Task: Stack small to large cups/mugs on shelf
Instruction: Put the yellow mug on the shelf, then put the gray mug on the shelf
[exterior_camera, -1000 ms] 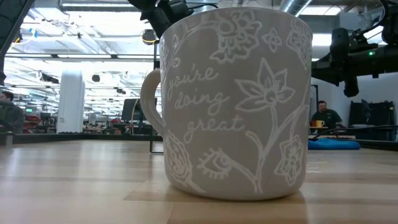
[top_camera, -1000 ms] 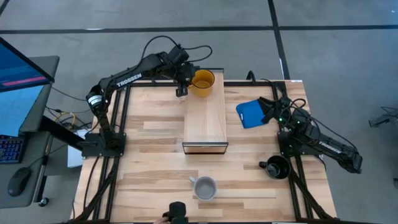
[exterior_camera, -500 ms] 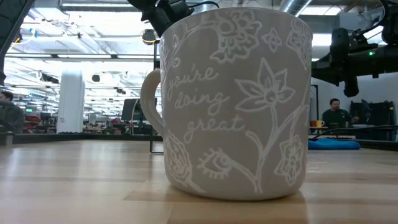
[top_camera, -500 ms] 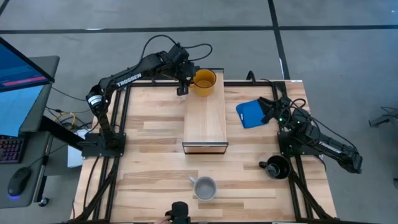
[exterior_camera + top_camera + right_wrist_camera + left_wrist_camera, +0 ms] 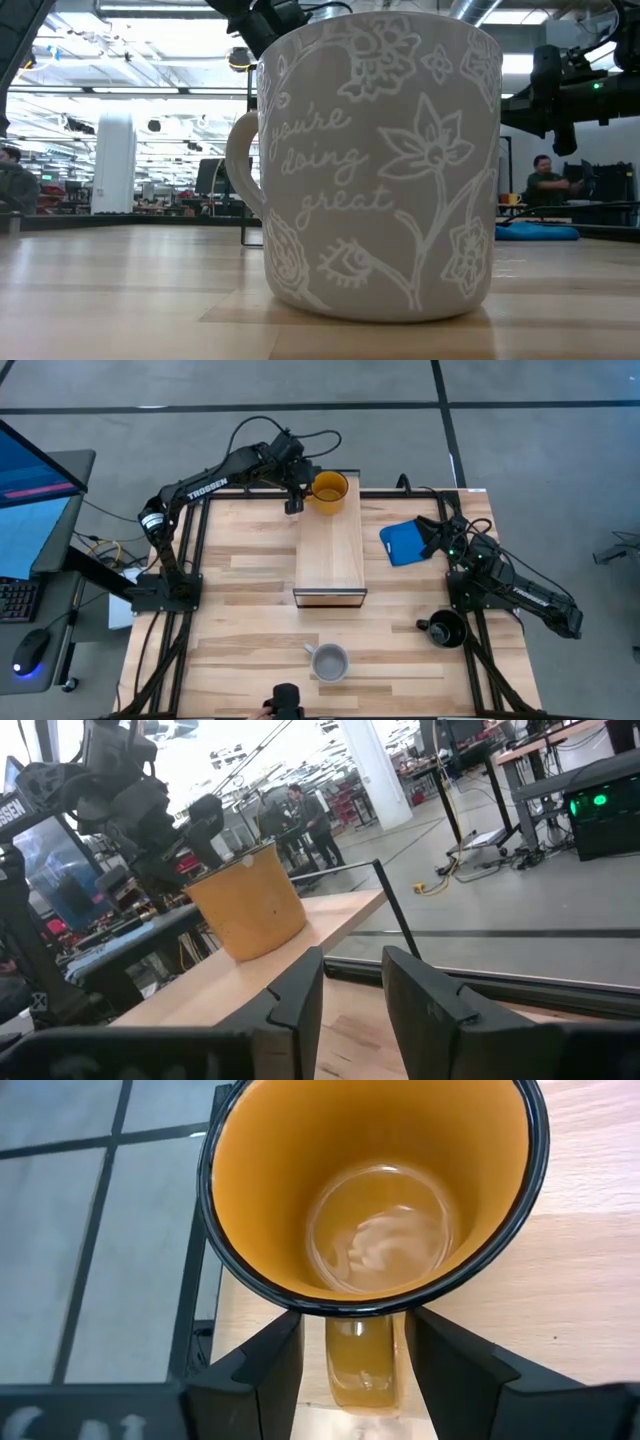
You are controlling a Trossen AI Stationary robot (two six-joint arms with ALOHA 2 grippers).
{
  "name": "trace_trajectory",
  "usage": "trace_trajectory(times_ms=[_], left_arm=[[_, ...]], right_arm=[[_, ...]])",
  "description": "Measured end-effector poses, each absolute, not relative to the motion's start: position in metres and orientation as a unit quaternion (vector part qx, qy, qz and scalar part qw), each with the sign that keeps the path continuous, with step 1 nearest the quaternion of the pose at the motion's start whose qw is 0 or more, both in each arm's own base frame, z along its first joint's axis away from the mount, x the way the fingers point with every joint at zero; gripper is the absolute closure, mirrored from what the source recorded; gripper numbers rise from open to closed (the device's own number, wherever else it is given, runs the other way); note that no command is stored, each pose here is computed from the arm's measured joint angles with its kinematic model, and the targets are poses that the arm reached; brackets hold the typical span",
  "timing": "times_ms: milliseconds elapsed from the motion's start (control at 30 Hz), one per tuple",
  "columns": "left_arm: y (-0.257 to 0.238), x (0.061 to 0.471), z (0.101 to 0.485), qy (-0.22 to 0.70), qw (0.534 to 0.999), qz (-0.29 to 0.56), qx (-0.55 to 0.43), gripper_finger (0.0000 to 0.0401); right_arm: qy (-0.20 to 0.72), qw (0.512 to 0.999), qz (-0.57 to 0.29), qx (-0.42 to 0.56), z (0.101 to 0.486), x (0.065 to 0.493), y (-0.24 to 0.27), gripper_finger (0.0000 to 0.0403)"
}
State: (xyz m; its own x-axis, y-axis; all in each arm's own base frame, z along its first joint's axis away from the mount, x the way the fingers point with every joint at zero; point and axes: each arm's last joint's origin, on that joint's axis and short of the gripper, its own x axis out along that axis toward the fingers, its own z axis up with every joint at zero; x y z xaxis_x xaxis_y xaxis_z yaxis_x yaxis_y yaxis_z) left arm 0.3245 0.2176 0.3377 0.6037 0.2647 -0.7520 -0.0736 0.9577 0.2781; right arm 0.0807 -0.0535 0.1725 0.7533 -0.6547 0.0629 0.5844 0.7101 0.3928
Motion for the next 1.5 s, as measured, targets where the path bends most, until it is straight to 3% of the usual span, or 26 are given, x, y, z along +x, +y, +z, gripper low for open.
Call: trace_trajectory(times_ms=[633, 1300, 1500], left_arm=[[0.216, 0.322, 0.335, 0.452, 0.883, 0.102, 0.077, 0.0156], [0.211, 0.312, 0.328, 0.509, 0.852, 0.114, 0.046, 0.0144], [0.213, 0.308, 0.327, 0.542, 0.823, 0.163, 0.057, 0.0144]], right_arm=[[-0.099, 0.919, -0.337, 0.177, 0.173, 0.081, -0.053, 0.0274], [-0.099, 0.919, -0.337, 0.177, 0.173, 0.081, -0.053, 0.0274], [-0.099, 0.919, -0.337, 0.177, 0.173, 0.081, -0.054, 0.0274]])
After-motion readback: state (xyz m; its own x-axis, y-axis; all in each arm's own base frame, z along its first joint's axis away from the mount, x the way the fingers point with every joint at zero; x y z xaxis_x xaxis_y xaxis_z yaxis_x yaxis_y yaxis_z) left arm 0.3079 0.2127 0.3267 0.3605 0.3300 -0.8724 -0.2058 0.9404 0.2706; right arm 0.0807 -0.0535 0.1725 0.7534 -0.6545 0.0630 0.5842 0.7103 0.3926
